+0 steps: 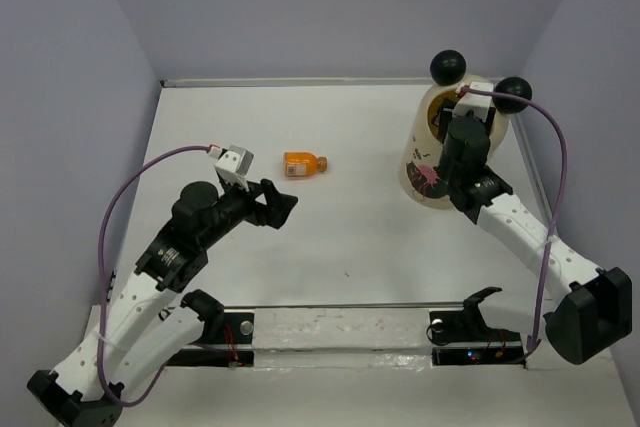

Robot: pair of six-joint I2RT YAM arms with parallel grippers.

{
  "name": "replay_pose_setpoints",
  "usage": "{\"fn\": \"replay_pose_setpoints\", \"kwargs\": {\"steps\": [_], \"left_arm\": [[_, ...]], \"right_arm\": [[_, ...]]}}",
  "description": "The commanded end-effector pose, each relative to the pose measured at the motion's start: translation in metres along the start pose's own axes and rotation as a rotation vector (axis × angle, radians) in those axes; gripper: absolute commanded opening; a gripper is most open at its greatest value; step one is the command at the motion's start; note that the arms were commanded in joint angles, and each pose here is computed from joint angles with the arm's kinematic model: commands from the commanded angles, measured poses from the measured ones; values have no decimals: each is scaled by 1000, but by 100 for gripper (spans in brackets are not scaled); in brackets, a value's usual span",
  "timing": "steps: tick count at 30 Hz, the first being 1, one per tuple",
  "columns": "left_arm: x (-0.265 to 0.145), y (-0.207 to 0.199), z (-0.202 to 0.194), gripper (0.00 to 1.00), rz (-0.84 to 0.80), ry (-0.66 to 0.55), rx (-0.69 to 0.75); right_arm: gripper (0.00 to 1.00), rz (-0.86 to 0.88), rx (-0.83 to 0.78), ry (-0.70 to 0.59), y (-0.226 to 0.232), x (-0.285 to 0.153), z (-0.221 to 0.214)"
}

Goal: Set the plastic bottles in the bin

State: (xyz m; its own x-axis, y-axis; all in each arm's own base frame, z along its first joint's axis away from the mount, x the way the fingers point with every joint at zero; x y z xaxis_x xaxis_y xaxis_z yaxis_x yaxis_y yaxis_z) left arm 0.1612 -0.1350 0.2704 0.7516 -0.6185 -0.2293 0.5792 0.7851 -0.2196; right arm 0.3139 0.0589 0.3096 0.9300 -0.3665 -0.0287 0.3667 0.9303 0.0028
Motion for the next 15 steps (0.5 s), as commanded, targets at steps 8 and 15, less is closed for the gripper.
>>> {"fn": "replay_pose_setpoints", "kwargs": {"steps": [8, 15], "left_arm": [[35, 4, 12, 99, 103, 21, -189], [72, 19, -6, 99, 224, 36, -287]], "right_arm": [[92, 71, 237, 19, 7, -12, 38], [93, 227, 276, -3, -2, -40, 85]]}}
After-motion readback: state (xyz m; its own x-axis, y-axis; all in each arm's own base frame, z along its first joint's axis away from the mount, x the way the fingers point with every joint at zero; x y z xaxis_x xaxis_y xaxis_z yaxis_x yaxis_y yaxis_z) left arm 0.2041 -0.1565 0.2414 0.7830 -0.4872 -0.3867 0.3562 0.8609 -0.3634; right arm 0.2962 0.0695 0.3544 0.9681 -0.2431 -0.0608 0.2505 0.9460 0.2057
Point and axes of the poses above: each gripper's point midway between its finger pads, its own x axis out along the fingers, its own y axis along the line the jaws close on, z = x × y, the point moved 7 cm from there along -x, back along the fingers, and after that the axes turned 8 degrees about x, right-handed, at the moved point
